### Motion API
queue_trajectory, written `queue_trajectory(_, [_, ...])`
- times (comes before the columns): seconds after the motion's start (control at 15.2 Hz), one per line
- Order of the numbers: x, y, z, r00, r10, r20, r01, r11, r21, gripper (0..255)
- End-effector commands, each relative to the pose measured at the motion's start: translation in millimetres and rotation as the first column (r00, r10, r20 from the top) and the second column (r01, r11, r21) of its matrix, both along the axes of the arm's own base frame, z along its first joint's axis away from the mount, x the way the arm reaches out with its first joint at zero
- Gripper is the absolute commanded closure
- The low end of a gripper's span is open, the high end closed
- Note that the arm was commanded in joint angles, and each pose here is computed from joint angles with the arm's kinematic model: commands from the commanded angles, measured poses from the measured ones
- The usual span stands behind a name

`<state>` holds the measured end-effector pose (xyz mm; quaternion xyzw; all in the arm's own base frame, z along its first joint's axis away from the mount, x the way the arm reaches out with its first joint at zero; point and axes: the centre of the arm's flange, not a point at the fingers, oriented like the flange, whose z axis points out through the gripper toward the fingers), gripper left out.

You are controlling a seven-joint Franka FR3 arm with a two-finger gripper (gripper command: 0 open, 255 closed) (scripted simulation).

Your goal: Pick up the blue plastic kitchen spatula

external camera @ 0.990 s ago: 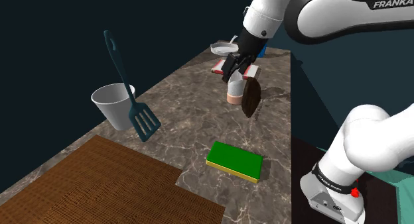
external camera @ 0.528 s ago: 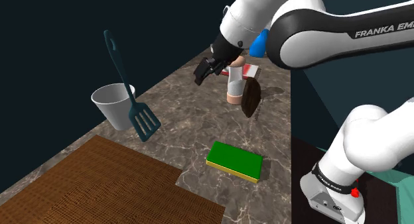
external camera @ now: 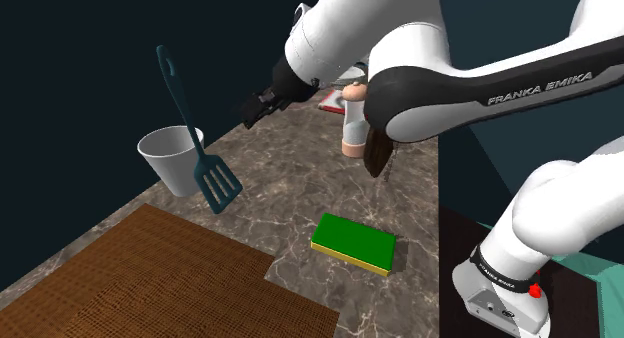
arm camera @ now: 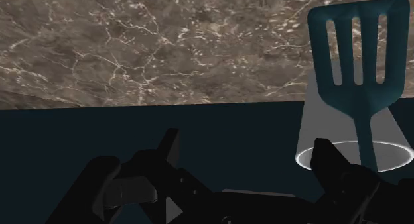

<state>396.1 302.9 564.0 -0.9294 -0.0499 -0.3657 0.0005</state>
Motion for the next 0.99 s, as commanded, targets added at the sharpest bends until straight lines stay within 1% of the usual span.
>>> queue_trajectory(0.0, [0.8,25.4,-1.1,0.998,0.021,0.056,-0.021,1.000,-0.001,0])
queue_trajectory(0.2, [5.4,59.1,-1.5,0.989,0.049,0.137,-0.048,0.999,-0.007,0])
queue_trajectory(0.46, [10.0,104.2,-1.8,0.966,0.085,0.243,-0.083,0.996,-0.020,0])
queue_trajectory(0.53, [10.3,108.2,-1.8,0.964,0.088,0.253,-0.086,0.996,-0.021,0])
queue_trajectory(0.92, [10.3,108.2,-33.5,0.964,0.089,0.253,-0.086,0.996,-0.021,0])
